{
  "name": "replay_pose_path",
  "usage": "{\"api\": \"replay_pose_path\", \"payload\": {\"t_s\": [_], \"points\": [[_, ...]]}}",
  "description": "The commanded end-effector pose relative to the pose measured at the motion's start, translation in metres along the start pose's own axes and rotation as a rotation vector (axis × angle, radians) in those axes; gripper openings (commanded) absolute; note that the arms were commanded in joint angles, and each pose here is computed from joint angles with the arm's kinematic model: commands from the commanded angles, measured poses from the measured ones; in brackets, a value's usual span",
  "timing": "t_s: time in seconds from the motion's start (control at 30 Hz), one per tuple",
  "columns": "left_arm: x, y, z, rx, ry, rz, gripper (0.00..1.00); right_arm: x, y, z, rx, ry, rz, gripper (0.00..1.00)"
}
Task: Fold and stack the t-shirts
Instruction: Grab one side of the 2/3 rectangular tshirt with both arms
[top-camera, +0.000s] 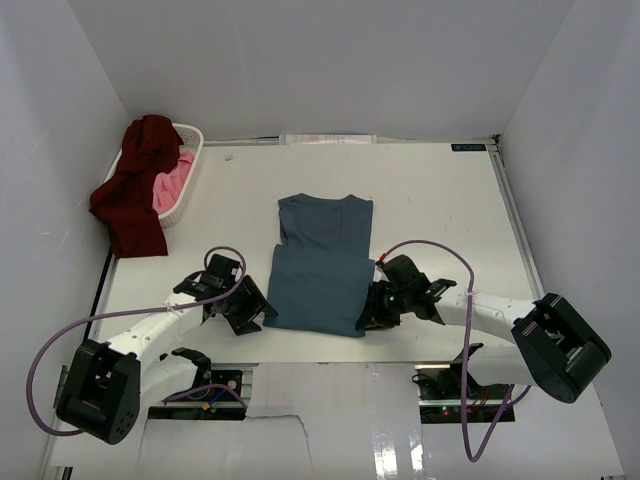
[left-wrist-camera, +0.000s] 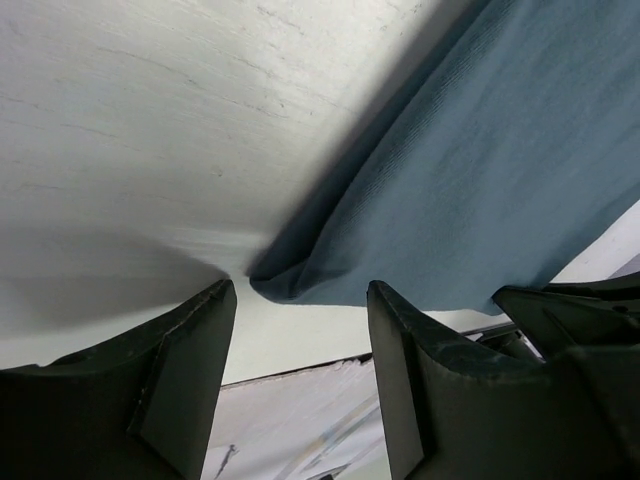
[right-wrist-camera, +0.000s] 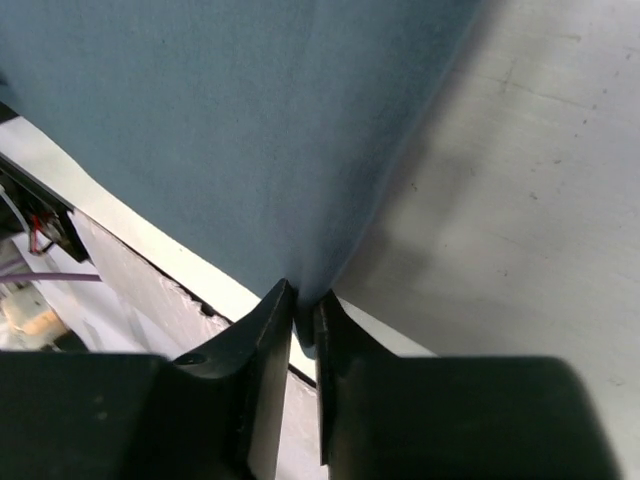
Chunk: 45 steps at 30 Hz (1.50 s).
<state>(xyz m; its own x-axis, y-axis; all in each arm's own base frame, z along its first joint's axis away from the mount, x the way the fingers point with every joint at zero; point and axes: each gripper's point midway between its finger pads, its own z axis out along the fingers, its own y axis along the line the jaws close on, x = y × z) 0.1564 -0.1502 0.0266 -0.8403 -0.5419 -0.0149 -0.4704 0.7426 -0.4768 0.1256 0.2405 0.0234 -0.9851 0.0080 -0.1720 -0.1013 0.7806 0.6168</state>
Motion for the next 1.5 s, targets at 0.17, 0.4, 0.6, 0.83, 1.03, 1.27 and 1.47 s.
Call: {"api": "replay_pose_path", "payload": {"t_s": [0.17, 0.4, 0.6, 0.83, 1.03, 1.27, 1.47], "points": [[-0.005, 0.024, 0.014, -0.083, -0.045, -0.002, 0.42, -0.006, 0.005, 0.002, -0.009, -0.02, -0.013, 0.08], [0.002, 0.024, 0.019, -0.07, -0.008, -0.001, 0.0, -0.006, 0.005, 0.0, -0.001, -0.017, -0.027, 0.08], [0.015, 0.019, 0.021, -0.035, 0.053, 0.034, 0.0, 0.003, 0.0, -0.011, 0.014, 0.009, -0.032, 0.08], [0.032, 0.003, 0.02, -0.004, 0.109, 0.061, 0.0, 0.014, -0.015, -0.022, 0.042, 0.036, -0.014, 0.08], [0.044, -0.006, 0.018, 0.02, 0.153, 0.081, 0.0, 0.008, -0.033, -0.031, 0.068, 0.012, 0.012, 0.08], [0.044, -0.009, 0.017, 0.025, 0.151, 0.092, 0.0, 0.003, -0.045, -0.028, 0.089, 0.051, 0.007, 0.08], [0.036, -0.026, 0.011, 0.038, 0.129, 0.108, 0.0, -0.007, -0.034, -0.038, 0.088, 0.034, -0.023, 0.08]]}}
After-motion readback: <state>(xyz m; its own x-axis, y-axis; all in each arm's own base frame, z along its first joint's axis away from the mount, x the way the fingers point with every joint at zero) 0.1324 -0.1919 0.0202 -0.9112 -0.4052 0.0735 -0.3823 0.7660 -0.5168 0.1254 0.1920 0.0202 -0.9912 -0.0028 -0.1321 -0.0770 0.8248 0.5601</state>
